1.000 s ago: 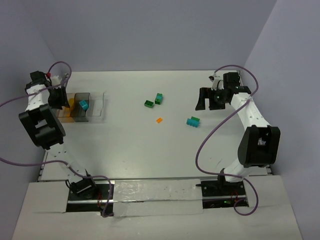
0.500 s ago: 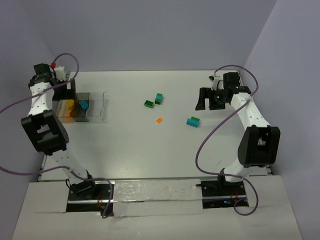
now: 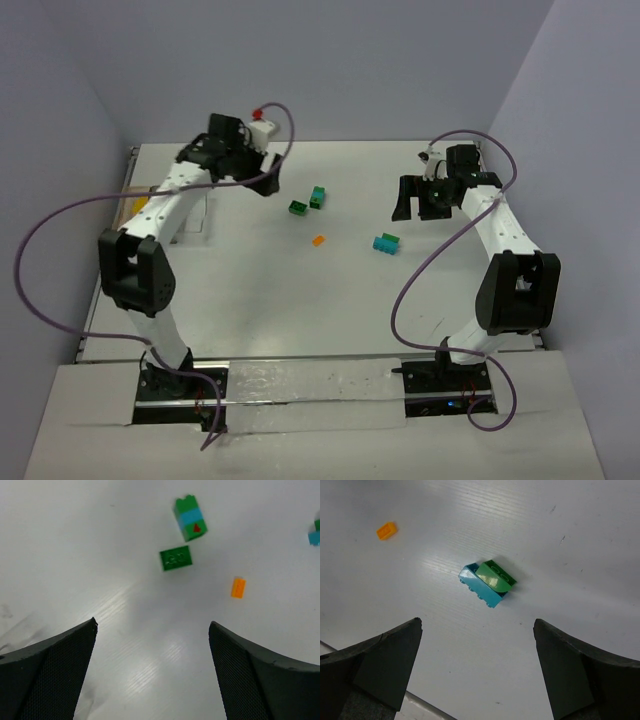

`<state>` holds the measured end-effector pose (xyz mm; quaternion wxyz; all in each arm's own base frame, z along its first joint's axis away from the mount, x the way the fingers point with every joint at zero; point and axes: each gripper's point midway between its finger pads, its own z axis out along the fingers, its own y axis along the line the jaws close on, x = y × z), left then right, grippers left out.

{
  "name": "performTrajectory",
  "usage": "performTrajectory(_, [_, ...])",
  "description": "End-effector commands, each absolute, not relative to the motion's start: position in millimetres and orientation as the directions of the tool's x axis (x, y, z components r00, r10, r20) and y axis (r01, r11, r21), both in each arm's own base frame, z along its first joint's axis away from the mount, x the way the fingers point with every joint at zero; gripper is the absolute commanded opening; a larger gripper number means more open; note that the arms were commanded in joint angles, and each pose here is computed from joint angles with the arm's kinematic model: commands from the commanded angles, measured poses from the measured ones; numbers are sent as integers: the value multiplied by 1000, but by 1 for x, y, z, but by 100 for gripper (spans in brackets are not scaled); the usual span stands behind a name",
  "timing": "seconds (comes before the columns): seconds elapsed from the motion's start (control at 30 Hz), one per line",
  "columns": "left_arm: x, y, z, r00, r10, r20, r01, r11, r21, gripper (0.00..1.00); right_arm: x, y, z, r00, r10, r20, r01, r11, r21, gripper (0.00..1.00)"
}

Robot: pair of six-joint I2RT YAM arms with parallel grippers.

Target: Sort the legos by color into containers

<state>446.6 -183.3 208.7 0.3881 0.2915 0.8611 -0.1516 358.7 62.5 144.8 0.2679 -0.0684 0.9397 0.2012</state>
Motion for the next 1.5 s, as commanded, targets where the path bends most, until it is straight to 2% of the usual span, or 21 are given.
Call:
performTrajectory(0.0, [404,-258,168,-452,547,-705,760,650,17,99,363,58,164,-809,-38,-586,-256,921,294,100])
performTrajectory(0.17, [368,-310,123,-439,632,-638,836,547,-34,99,363,50,168,-805,-14,-593,-239,923,301,100])
performTrajectory(0.33, [351,-337,85,-446,681,-581,854,517,-51,99,362,45,171,-800,-2,-600,-231,924,305,100])
performTrajectory(0.73, [371,-357,53,-507,668,-545,823,563,-76,98,359,47,174,-794,-3,-607,-243,919,312,100])
performTrajectory(0.93, [385,-350,39,-551,646,-529,797,596,-103,91,358,49,174,-796,-5,-606,-248,915,318,100])
performTrajectory(1.0, [387,-349,35,-554,651,-519,799,590,-114,83,359,48,173,-797,-5,-604,-246,916,316,100])
performTrajectory(1.07, [386,-348,31,-557,656,-509,801,587,-120,78,359,48,174,-796,-6,-605,-246,916,316,100])
performTrajectory(1.3, [382,-336,23,-565,671,-480,793,602,-91,45,361,49,174,-798,-2,-602,-246,914,323,100])
performTrajectory(1.47, [377,-327,15,-568,683,-459,791,607,-75,36,363,49,175,-799,-1,-601,-246,913,325,100])
